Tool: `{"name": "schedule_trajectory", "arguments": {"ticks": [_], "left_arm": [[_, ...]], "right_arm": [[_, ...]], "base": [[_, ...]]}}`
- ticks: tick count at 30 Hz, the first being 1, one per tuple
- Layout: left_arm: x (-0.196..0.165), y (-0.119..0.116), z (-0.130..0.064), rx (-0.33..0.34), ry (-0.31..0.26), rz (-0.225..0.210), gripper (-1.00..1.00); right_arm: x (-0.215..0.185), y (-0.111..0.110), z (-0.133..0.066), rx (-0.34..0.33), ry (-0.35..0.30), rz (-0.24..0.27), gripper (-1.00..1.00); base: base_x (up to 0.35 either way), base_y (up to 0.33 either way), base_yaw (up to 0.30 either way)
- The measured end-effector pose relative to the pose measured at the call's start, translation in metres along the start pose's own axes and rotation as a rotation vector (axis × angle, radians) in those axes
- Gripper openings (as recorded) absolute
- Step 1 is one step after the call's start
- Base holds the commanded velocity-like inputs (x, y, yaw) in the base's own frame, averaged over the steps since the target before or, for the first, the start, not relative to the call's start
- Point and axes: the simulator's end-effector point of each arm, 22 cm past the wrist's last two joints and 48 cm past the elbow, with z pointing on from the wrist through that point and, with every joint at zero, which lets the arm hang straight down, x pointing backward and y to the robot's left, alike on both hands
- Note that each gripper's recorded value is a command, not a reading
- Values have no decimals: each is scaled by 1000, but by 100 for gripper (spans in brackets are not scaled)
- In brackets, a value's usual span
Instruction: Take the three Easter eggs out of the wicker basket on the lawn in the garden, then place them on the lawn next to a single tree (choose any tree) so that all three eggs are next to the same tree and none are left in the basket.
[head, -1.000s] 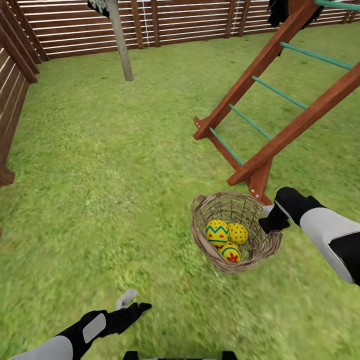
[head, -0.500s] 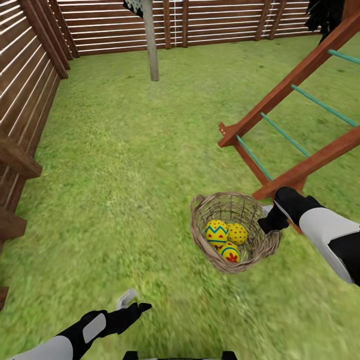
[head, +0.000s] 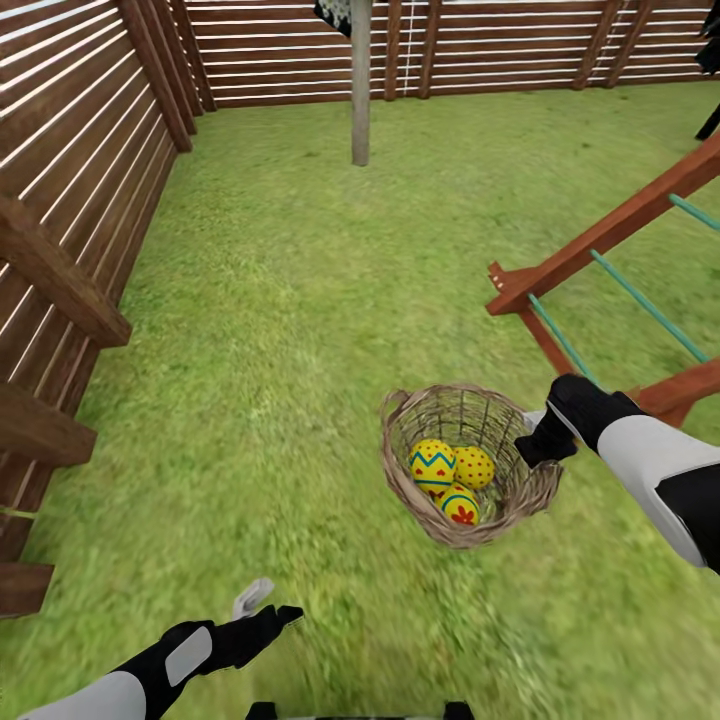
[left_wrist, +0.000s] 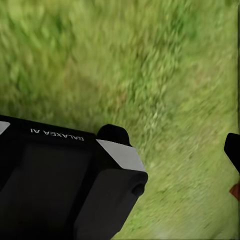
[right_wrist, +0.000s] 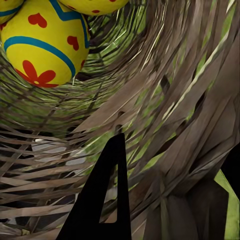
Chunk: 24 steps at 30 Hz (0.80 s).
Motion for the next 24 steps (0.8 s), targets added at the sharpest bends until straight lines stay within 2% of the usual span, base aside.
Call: {"name": "schedule_trajectory", "arguments": {"ticks": [5,10,24], "left_arm": [[0,1,0,-1,0,0,100],[-1,1,0,-1,-1,1,100],[-1,1,0,-1,-3,3,100]], "right_arm": [[0,2,0,-9,0,7,-100],[3,-2,1,7,7,-1,-100],[1,-1,0,-6,-1,5,-100]], "base": [[335,24,160],[336,1,11],[338,0,0]]}}
